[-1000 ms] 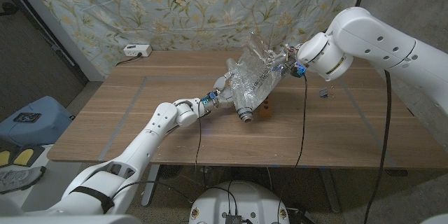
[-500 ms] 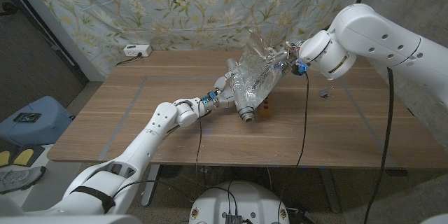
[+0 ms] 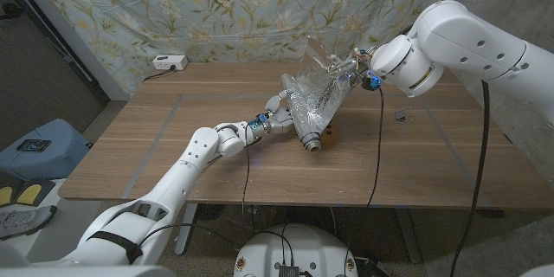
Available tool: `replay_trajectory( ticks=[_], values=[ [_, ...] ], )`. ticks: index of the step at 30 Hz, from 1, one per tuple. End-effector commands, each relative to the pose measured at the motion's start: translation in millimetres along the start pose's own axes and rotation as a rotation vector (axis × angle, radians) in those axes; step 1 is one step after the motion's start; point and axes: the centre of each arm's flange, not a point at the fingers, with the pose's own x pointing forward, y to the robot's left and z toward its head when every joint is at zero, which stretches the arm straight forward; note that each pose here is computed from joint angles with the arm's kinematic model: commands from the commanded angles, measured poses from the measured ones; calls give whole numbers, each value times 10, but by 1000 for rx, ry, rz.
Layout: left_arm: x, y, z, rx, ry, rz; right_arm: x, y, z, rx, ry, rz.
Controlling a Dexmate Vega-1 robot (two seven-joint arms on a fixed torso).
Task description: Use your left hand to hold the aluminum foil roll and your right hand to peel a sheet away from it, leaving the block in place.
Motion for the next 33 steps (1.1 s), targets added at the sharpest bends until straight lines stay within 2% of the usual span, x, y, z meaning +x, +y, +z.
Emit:
replay_trajectory(
  ticks=[1, 12, 20, 27, 33],
  values=[
    [-14, 18, -3, -7, 11, -21, -29, -51, 23, -4, -10, -12],
    [-43, 27, -6, -1, 21, -26, -17, -83, -78, 23, 7, -20],
    [-87, 15, -23, -1, 38, -28, 80, -110, -245, 63, 55, -29],
    [-164, -61, -18, 4, 71, -38, 211, -138, -389, 105, 107, -36],
    [-250, -127, 30, 11, 81, -46, 266, -157, -435, 122, 127, -38]
  ],
)
